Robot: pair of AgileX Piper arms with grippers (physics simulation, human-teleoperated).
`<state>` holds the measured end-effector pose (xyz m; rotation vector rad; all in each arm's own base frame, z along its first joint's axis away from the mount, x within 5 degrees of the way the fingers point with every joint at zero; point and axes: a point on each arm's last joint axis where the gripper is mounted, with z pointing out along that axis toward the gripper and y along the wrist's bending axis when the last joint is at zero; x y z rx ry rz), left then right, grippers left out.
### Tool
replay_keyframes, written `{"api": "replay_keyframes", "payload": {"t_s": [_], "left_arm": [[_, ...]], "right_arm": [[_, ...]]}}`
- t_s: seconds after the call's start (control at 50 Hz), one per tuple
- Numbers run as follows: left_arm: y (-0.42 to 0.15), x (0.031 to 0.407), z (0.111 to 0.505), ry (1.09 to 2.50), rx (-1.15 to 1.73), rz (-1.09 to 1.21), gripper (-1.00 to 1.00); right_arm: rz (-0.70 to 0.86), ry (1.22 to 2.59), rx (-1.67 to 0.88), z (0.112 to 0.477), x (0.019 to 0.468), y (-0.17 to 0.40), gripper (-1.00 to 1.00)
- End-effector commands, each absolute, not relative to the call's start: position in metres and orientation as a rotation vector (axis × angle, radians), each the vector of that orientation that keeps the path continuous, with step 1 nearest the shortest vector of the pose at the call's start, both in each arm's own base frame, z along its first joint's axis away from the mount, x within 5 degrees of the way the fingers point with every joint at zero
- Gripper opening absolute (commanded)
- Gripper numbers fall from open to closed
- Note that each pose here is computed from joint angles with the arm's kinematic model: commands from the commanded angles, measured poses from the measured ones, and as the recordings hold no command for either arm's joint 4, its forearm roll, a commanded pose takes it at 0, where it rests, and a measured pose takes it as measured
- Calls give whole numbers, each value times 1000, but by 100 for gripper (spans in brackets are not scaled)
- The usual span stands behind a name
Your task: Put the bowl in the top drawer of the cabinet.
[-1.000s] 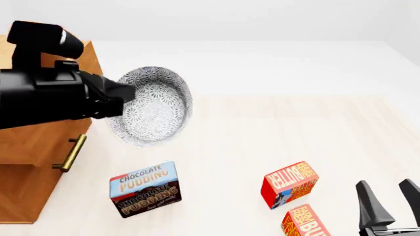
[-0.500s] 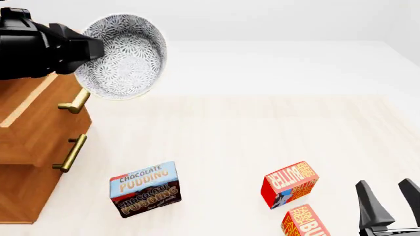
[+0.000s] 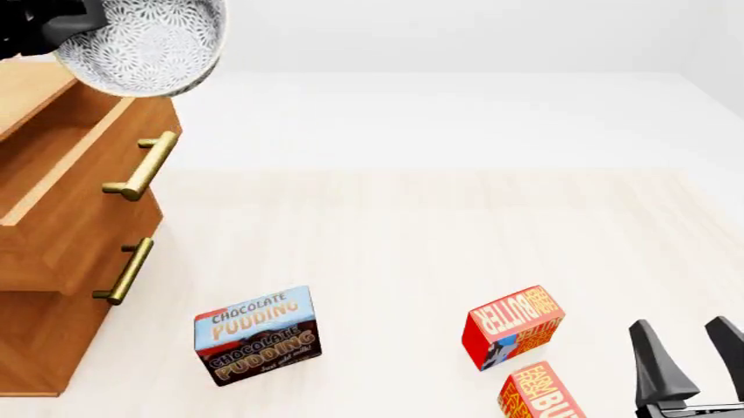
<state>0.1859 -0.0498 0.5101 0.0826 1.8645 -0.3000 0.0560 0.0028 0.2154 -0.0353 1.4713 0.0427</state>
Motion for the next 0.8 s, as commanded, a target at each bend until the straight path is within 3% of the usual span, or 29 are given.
{"api": "replay_keyframes", "payload": {"t_s": [0.02,0.36,0.8], "left_arm": [[-34,182,527,1818,4,-258,-100],[-13,186,524,1814,-124,-192,-100],[8,166,524,1705,-300,-183,-100]], "right_arm": [[45,1471,-37,215,56,3,100],[48,1471,-37,215,56,3,100],[54,1470,-44,216,56,4,100]]}}
